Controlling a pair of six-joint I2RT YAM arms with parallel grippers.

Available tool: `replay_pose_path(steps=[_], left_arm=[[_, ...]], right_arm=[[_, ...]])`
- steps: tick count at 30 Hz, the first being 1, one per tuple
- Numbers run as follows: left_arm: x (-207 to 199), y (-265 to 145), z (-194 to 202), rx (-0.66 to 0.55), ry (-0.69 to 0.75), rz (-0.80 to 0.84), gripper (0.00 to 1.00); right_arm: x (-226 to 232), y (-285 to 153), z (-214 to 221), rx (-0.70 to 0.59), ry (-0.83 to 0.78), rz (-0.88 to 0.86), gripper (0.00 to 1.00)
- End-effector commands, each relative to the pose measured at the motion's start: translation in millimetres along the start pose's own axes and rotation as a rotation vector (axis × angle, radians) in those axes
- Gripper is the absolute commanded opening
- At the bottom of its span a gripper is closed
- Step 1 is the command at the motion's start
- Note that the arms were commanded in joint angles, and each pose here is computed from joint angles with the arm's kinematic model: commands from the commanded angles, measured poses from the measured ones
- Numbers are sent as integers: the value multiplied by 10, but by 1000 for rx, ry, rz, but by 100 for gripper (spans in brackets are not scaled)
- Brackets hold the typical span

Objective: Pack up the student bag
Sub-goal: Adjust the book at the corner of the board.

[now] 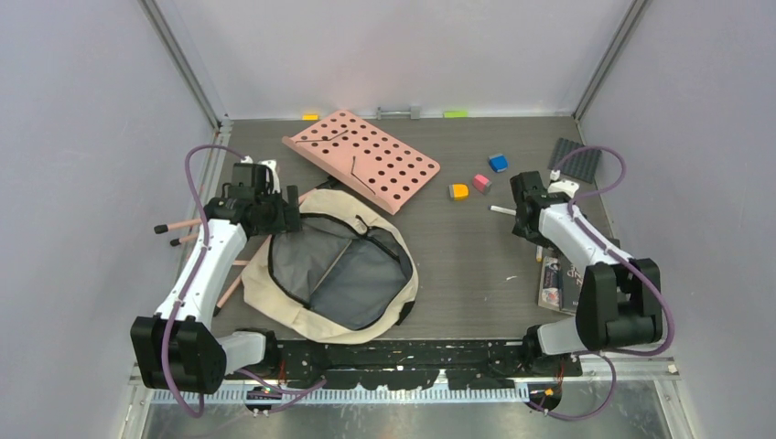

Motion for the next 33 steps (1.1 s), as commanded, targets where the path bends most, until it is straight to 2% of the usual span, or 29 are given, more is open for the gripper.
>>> replay_pose_path(steps=[1,7,10,13,17,19,21,22,23,24,27,31,33], left_arm=[[-97,-147,-159,-69,-1,71,84],[-130,-156,-163,-76,-3,95,85],[-130,-150,-163,-75,-3,94,85],[-127,-147,-162,-75,-3,91,85],[-138,-141,-152,-69,-6,101,86],[-150,-145,-153,-69,-7,109,86],[-150,-152,-154,-72,-7,110,86],[-150,-160,-158,-76,-7,111,86],[-154,-168,-163,-79,-8,113,86],[-159,-172,-166,-81,-8,116,85],[-168,-178,-160,-82,-9,126,86],[-184,-183,-161,-80,-10,137,85],[-188,-191,-163,-82,-11,140,86]], right_arm=[[-172,174,-225,26,-6,85,100],[-353,590,-184,161,6,145,99],[-297,714,-137,214,-5,101,96],[-212,781,-115,241,-21,61,95],[-204,853,-102,255,-39,90,94],[-212,867,-116,253,-43,105,90],[-224,857,-126,248,-40,110,80],[-233,849,-120,248,-40,109,69],[-244,819,-137,238,-34,103,63],[-256,805,-133,233,-33,102,50],[-311,712,-181,195,-5,97,28],[-369,586,-240,150,35,78,8],[-405,527,-277,124,52,76,2]])
Point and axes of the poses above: each gripper's point midway between its finger pads, its own y axis out along the fingers, its own x axis along the line the jaws close on, z = x × y, the point moved 5 cm from there along -y, back along the fingers, and after that the axes turned 5 degrees about -y, right-handed, at the moved point
